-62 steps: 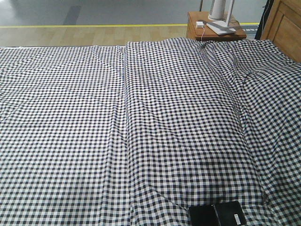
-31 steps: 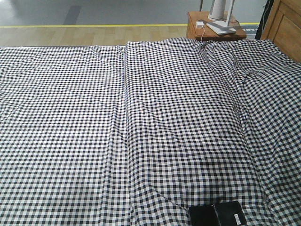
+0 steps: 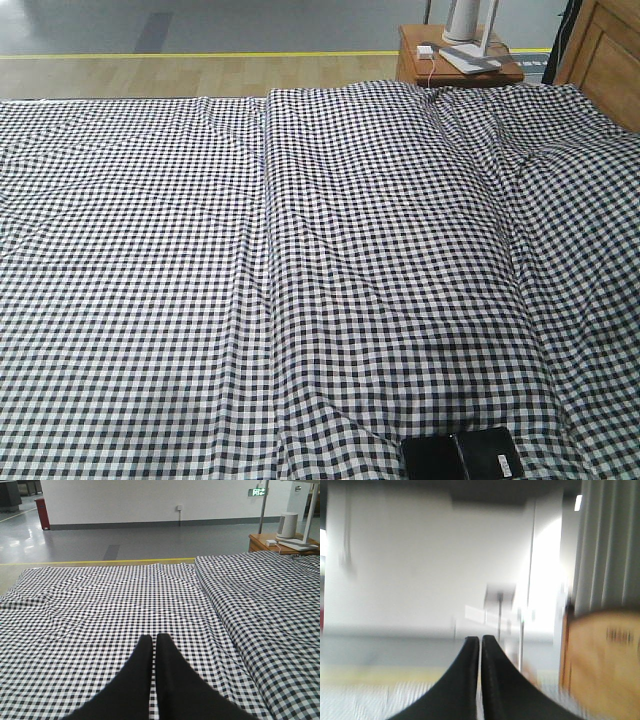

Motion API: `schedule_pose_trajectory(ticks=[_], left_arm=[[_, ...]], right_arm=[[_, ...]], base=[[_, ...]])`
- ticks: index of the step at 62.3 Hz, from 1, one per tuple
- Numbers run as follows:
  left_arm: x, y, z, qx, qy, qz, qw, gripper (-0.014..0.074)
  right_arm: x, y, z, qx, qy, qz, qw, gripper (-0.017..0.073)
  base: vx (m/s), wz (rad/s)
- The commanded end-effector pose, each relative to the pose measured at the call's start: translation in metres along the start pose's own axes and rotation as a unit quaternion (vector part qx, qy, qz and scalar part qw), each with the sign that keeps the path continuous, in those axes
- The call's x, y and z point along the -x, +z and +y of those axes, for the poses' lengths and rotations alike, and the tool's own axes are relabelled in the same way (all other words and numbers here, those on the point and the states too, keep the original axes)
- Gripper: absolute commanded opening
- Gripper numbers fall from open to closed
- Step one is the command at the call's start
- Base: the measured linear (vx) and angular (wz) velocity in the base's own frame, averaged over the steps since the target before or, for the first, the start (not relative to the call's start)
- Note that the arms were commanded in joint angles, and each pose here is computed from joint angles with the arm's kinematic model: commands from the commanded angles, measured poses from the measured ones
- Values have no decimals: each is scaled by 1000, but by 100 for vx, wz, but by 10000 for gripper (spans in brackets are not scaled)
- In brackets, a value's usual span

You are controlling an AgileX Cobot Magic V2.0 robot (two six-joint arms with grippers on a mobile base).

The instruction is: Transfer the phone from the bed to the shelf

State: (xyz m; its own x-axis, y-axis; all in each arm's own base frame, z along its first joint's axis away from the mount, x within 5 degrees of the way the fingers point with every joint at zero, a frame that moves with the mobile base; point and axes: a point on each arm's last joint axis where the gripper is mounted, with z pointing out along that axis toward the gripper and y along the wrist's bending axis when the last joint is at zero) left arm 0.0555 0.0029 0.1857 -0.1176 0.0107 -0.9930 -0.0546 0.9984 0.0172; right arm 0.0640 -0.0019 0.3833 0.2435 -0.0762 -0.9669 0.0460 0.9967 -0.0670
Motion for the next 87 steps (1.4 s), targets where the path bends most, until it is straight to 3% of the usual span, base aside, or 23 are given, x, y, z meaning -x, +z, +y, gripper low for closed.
schedule_pose_trajectory(ticks=[1, 13, 22, 34, 42, 48, 61, 67, 77, 87], left_arm=[[5, 0, 0, 2, -5, -37, 999, 1], [5, 0, 0, 2, -5, -37, 999, 1], [5, 0, 0, 2, -5, -37, 999, 1], [5, 0, 0, 2, -5, -37, 999, 1], [5, 0, 0, 2, -5, -37, 999, 1], [5, 0, 0, 2, -5, -37, 999, 1], [5, 0, 0, 2, -5, -37, 999, 1], [5, 0, 0, 2, -5, -37, 999, 1], [5, 0, 0, 2, -5, -37, 999, 1], [5, 0, 0, 2, -5, -37, 999, 1]], right_arm=[[5, 30, -1, 1, -5, 60, 998, 0], [-38, 82, 2, 10, -5, 193, 981, 41], [-73, 106, 4, 15, -5, 280, 960, 138], [-104, 122, 6, 20, -6, 353, 935, 414], [-111, 126, 7, 21, -6, 366, 931, 629], [-113, 127, 7, 21, -6, 368, 930, 729], [-116, 127, 7, 22, -5, 381, 924, 713], [-118, 124, 7, 14, 12, 401, 916, 707], [-119, 132, -9, -29, 38, 467, 883, 703], [-124, 149, -42, -86, 55, 526, 845, 699]], base=[[0, 0], [0, 0], [0, 0], [0, 0], [0, 0], [0, 0], [0, 0], [0, 0], [0, 0], [0, 0]])
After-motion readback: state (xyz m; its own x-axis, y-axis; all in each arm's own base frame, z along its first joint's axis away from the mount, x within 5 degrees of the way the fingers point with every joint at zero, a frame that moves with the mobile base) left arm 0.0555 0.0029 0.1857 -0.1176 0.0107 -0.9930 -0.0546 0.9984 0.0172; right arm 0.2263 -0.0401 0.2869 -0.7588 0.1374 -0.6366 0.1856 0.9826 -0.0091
